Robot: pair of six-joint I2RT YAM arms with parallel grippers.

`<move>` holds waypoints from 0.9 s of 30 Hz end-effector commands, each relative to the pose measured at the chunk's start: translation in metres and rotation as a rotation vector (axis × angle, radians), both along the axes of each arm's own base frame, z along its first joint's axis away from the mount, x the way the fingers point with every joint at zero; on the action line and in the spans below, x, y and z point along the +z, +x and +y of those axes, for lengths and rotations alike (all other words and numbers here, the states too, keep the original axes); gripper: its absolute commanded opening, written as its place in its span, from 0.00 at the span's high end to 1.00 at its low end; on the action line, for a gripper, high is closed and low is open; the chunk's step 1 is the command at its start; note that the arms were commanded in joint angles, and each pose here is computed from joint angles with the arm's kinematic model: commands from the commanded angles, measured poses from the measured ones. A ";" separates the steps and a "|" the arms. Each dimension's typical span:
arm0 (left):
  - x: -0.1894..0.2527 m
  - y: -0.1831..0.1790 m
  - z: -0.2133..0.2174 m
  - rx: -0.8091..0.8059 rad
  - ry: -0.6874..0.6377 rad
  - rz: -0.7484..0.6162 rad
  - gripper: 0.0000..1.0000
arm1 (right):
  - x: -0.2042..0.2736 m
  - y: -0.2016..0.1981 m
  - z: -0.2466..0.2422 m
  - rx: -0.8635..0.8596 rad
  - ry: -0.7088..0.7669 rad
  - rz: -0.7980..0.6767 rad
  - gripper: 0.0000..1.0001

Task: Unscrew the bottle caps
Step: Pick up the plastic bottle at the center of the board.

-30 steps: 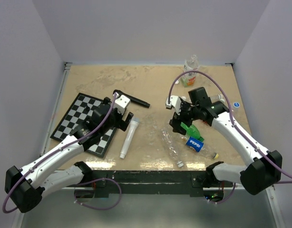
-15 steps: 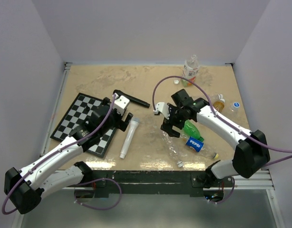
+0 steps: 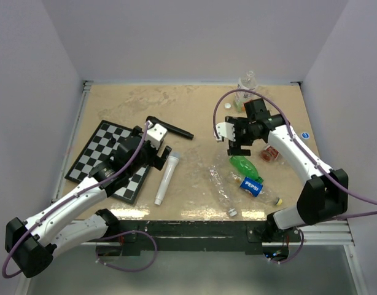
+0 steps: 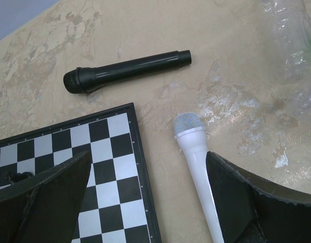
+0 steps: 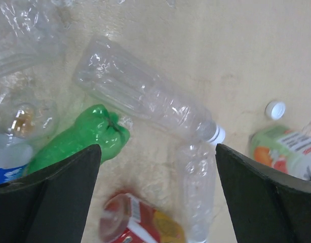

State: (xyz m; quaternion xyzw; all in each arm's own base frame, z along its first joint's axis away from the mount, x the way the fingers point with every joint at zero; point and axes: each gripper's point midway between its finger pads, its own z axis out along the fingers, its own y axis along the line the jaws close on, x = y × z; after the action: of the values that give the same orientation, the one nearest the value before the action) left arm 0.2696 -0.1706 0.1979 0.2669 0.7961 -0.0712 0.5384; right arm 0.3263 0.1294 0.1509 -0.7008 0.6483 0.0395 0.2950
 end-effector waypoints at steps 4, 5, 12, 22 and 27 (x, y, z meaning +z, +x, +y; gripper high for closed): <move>0.014 0.002 -0.001 -0.011 -0.023 -0.053 0.00 | -0.012 0.037 0.018 0.282 -0.091 -0.085 0.02; 0.013 0.002 -0.001 -0.013 -0.022 -0.051 0.00 | -0.012 0.039 0.020 0.285 -0.089 -0.083 0.02; 0.015 0.001 -0.002 -0.019 -0.027 -0.056 0.00 | -0.005 0.039 0.027 0.282 -0.044 -0.089 0.02; 0.017 0.000 -0.002 -0.024 -0.034 -0.059 0.00 | 0.012 -0.033 0.046 0.147 0.159 0.211 0.06; 0.018 0.000 -0.002 -0.026 -0.036 -0.060 0.00 | 0.000 -0.068 0.053 0.006 0.120 0.314 0.08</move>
State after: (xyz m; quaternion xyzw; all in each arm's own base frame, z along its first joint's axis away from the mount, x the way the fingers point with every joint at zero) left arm 0.2673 -0.1711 0.2045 0.2671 0.7898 -0.0795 0.5463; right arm 0.3000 0.1717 0.1518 -0.7205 0.6215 0.1520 0.2674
